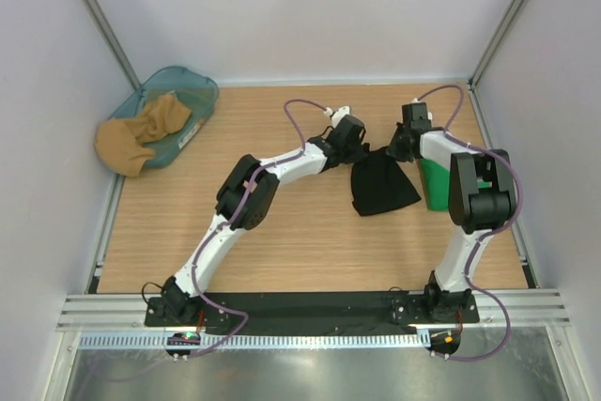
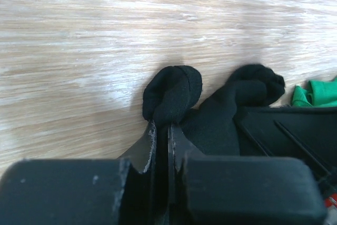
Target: Fold and stack the tank tops
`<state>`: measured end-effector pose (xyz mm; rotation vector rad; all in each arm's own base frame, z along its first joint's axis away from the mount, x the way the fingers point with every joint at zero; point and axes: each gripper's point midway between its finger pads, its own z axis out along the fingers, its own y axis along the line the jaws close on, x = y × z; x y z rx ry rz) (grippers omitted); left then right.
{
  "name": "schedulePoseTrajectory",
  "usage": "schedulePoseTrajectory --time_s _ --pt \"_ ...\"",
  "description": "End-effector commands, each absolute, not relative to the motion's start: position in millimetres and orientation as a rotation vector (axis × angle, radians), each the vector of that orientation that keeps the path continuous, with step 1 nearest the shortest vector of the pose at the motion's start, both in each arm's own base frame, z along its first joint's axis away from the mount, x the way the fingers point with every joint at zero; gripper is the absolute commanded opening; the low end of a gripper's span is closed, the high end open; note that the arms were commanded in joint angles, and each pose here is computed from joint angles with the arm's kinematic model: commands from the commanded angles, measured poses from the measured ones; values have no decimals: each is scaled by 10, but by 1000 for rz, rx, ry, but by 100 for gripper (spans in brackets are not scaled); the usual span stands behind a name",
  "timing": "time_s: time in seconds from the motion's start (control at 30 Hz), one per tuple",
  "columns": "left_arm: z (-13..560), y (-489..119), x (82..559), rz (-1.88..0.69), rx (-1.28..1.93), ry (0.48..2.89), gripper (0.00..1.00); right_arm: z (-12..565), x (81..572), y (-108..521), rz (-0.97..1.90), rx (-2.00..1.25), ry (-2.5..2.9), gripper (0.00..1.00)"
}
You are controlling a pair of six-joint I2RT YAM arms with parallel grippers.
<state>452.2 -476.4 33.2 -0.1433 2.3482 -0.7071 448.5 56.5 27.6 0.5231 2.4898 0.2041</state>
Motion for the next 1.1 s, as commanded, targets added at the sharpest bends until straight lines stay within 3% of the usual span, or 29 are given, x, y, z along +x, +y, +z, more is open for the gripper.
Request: schedulePoseTrajectory --time_s 0.0,0.13,0.47,0.8,1.07 --pt "478 -4760 4418 -740 -99 2308 0 879 4503 584 270 486 2319 1" --pt "993 -4821 4232 -784 -67 2214 0 1167 4296 521 270 495 2225 1" --pt "1631 -5217 3432 -890 7 2075 0 1741 3637 161 133 585 2055 1" --pt "1937 -5447 3094 -960 40 1972 0 2214 3265 -184 -23 656 1959 1" --pt "2129 -5499 2998 -1006 55 1949 0 2191 3180 -254 -78 662 1982 1"
